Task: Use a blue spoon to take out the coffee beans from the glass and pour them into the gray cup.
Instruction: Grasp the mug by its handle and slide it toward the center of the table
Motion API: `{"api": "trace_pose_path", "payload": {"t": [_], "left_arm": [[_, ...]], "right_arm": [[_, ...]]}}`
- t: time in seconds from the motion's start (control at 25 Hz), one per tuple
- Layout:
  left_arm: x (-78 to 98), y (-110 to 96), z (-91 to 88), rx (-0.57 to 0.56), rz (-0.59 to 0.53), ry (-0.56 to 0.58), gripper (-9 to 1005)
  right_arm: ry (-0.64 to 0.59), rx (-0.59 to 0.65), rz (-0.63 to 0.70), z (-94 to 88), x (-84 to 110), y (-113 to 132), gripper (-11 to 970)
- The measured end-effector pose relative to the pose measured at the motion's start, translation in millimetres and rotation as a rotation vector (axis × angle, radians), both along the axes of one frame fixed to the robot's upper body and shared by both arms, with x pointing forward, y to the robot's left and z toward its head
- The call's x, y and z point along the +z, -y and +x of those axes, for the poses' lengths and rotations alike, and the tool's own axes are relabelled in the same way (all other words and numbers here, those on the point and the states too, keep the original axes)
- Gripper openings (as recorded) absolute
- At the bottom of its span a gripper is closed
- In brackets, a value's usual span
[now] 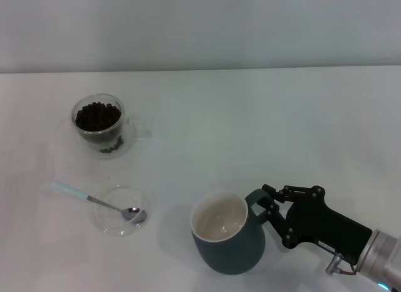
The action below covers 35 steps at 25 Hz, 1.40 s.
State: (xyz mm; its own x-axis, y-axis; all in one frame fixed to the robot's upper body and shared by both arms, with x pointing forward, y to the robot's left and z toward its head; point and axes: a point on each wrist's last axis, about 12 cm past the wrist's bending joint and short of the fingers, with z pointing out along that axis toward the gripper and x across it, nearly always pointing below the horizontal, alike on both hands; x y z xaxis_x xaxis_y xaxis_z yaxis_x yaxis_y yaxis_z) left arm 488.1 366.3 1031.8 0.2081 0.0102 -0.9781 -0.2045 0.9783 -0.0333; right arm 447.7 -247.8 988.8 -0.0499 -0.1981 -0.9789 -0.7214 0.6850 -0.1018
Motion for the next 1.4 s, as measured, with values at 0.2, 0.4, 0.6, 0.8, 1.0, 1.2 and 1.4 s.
{"api": "trace_pose_path", "payload": {"t": [0.2, 0.4, 0.6, 0.8, 1.0, 1.2, 1.4], "left_arm": [[-0.2, -0.1, -0.4, 0.000, 0.000, -0.001, 652], [-0.1, -0.3, -0.3, 0.000, 0.001, -0.001, 652], [1.1, -0.6, 1.3, -0.002, 0.003, 0.003, 652], [2.7, -2.5, 2.2, 0.002, 0.007, 0.009, 651], [3.2, -4.2, 1.8, 0.009, 0.010, 0.011, 651], [4.0, -4.0, 3.0, 0.009, 0.014, 0.013, 651], [4.7, -3.2, 4.5, 0.005, 0.016, 0.015, 651]], "right_arm": [[0.003, 0.008, -0.012, 1.4, 0.0, -0.7, 135], [-0.007, 0.005, -0.031, 1.5, -2.1, 3.3, 161], [-0.014, 0.000, -0.041, 0.5, -3.6, 8.1, 199], [-0.008, -0.008, -0.034, -0.4, -2.5, 11.4, 267], [-0.004, -0.008, -0.022, -4.7, -2.3, 15.6, 369], [0.002, -0.018, -0.005, -8.7, -1.8, 20.2, 451], [0.007, -0.029, 0.015, -16.2, -1.6, 27.0, 453]]}}
